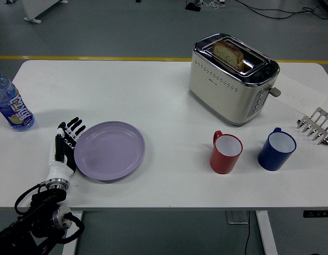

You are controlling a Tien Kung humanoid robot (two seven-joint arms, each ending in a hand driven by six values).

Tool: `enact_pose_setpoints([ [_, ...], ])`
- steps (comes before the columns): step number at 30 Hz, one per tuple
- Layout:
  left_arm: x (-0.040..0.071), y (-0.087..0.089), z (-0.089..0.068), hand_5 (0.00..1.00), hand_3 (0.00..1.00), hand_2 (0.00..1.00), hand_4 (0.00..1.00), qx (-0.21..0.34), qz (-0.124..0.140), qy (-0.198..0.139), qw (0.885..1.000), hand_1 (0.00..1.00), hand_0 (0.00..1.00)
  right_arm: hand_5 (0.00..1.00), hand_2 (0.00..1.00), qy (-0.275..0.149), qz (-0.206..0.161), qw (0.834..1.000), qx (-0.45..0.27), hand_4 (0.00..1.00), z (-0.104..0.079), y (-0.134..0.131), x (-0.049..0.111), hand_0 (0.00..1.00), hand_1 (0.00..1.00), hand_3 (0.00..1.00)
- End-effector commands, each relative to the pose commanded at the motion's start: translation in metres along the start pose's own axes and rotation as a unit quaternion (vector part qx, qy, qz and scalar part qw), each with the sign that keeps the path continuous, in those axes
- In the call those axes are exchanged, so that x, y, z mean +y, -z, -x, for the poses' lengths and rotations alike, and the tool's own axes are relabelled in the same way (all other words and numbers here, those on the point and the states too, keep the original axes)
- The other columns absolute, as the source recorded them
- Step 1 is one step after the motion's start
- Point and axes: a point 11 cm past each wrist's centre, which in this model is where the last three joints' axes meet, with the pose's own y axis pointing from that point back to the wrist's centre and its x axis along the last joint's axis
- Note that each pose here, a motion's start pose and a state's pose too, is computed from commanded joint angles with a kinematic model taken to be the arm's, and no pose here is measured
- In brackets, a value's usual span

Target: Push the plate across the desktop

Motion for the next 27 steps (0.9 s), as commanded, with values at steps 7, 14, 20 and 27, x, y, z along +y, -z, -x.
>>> enact_pose_setpoints([
  [7,0.003,0.007,0.012,0.998,0.689,0.783,0.423,0.002,-0.012,0.016,1.000,0.749,0.711,0.573,0.614,0.000,0.003,1.000,0.003,0.099,0.000,-0.002,0.000,0.572,0.533,0.598],
  [14,0.006,0.012,0.025,0.998,0.689,0.782,0.422,0.006,-0.022,0.033,0.999,0.750,0.711,0.573,0.614,0.001,0.005,1.000,0.006,0.099,0.000,-0.005,-0.001,0.571,0.533,0.598],
  [20,0.008,0.019,0.043,0.998,0.689,0.782,0.421,0.002,-0.038,0.060,0.998,0.750,0.711,0.572,0.614,0.001,0.005,1.000,0.007,0.098,0.000,-0.006,-0.001,0.571,0.533,0.598],
  [27,0.008,0.022,0.058,0.998,0.689,0.782,0.421,-0.002,-0.046,0.080,0.996,0.750,0.711,0.572,0.614,0.001,0.002,1.000,0.006,0.097,0.000,-0.003,0.000,0.571,0.533,0.599],
])
